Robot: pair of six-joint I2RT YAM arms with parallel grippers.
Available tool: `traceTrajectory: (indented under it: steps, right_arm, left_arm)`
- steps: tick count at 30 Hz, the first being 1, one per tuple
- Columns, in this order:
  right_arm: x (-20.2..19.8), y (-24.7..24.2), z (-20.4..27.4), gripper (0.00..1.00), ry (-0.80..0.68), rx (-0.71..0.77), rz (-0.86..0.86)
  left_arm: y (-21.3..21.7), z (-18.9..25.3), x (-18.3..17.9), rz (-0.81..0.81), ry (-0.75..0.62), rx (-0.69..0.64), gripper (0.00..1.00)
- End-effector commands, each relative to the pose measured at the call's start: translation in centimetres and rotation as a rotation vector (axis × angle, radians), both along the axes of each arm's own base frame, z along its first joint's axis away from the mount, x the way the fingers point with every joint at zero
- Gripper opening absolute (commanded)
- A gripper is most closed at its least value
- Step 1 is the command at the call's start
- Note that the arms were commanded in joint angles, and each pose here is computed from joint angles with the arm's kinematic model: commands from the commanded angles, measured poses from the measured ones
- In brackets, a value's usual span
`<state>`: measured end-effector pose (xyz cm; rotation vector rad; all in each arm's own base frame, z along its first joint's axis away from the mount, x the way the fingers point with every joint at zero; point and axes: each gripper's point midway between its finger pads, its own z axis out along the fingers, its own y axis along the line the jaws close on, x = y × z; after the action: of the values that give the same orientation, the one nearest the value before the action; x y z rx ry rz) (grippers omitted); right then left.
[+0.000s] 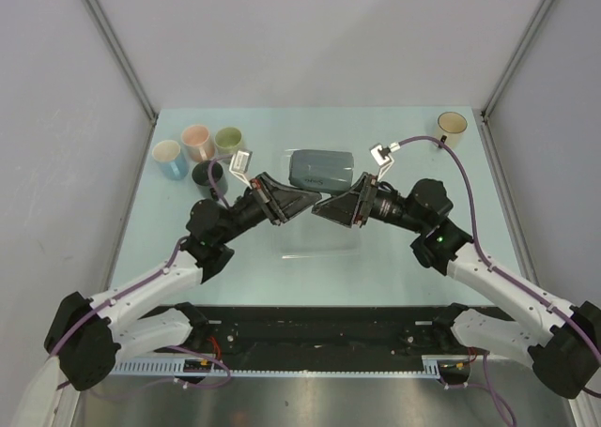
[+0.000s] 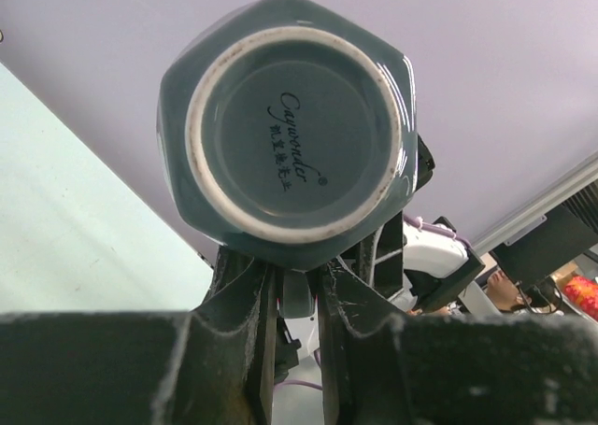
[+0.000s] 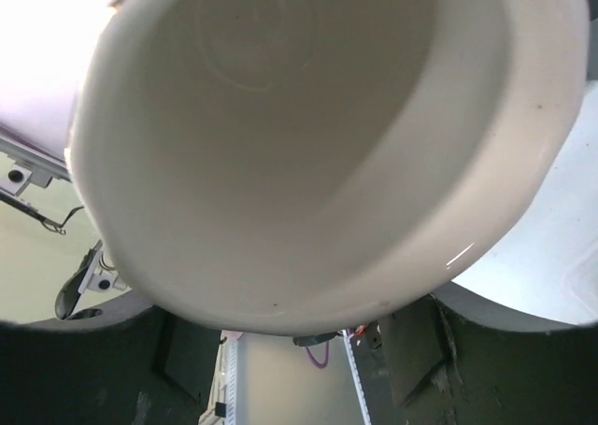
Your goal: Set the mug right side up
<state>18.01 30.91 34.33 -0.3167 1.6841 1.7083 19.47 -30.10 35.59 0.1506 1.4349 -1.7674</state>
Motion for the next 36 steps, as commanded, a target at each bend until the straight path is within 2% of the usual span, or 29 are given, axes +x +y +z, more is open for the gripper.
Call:
traceTrajectory:
  steps: [1,5,6,9,17,18,20,27,36]
  right_arm:
    - [-0.2,-0.1,4.0,0.61,-0.104,0.095,0.01]
    - [-0.3,0.1,4.0,0.51,-0.102,0.101,0.024]
    - [-0.3,0.1,3.9,0.45,-0.101,0.099,0.022]
    - [-0.3,0.2,3.9,0.36,-0.102,0.099,0.025]
    - [-0.6,0.2,4.7,0.2,-0.123,0.126,0.031]
    - [-0.6,0.2,4.9,0.12,-0.13,0.131,0.033]
    - [-0.7,0.3,4.9,0.02,-0.131,0.134,0.035]
    - [-0.2,-0.2,4.3,0.0,-0.139,0.094,-0.028]
    - [-0.1,-0.5,4.3,0.0,-0.147,0.08,-0.055]
  left_arm:
    - [1.3,5.0,-1.9,0.015,-0.152,-0.119,0.0]
    - [1.5,4.9,-2.0,0.021,-0.153,-0.115,0.0]
    - [1.4,4.9,-2.0,0.022,-0.153,-0.114,0.0]
    - [1.4,4.9,-2.0,0.018,-0.153,-0.113,0.0]
    - [1.0,4.5,-2.6,0.0,-0.149,-0.105,0.0]
    - [0.8,4.3,-2.6,-0.003,-0.147,-0.097,0.0]
    - [0.8,4.2,-2.7,-0.002,-0.15,-0.094,0.0]
    - [1.0,3.3,-2.5,0.025,-0.138,-0.044,0.01]
    - [1.4,3.6,-2.5,0.054,-0.166,-0.038,0.42]
